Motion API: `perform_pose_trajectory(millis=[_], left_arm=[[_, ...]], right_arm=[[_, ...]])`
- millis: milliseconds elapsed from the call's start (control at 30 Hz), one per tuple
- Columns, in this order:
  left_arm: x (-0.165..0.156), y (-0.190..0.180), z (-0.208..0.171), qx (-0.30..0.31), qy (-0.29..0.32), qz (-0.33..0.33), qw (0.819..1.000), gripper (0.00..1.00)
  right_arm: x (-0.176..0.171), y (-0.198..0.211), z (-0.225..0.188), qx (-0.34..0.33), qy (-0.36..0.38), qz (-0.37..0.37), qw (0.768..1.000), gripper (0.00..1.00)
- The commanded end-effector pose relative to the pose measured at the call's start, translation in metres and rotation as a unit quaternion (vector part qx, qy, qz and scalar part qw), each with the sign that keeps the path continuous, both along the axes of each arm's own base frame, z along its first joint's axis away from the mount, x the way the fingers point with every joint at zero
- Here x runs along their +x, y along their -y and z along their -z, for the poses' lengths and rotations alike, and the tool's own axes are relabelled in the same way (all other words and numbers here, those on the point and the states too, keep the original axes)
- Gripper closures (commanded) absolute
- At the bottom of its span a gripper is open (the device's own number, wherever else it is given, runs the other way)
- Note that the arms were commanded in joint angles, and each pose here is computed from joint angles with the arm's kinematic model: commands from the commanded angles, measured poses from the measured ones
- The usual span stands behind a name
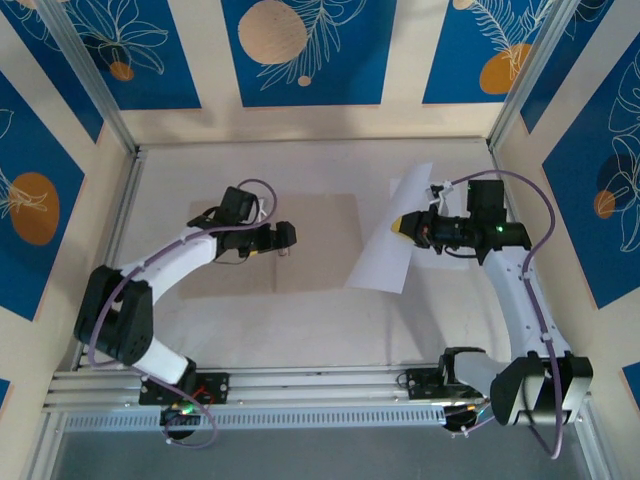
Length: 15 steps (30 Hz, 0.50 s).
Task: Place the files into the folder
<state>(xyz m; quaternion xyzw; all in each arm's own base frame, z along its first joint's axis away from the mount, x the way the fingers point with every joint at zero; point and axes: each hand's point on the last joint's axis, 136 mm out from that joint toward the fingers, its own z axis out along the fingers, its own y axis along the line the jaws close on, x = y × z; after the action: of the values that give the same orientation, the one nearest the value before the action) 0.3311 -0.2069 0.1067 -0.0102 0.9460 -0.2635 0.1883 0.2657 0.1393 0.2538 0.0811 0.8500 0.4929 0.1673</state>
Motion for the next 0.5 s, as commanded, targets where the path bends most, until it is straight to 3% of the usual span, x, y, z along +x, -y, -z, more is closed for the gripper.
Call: perform_pose_trajectory(millis=[0,200,467], left_arm=[[0.003,-0.009,0.024,0.032,-0.014,0.002,0.999,0.02],[0.003,0.000,0.054,0.023,-0.045,0.018,0.999,0.06],[-0.003,0.015,0.071,-0.010,-0.060,0.045,0.997,0.10]], right_arm=[[-0.012,0.004,0.011,-0.070,-0.030,0.003,0.997,1.00],[-0.016,0.001,0.009,-0.126,-0.029,-0.004,0.992,1.00],[-0.018,-0.003,0.008,-0.134,-0.029,-0.012,0.990,1.00]])
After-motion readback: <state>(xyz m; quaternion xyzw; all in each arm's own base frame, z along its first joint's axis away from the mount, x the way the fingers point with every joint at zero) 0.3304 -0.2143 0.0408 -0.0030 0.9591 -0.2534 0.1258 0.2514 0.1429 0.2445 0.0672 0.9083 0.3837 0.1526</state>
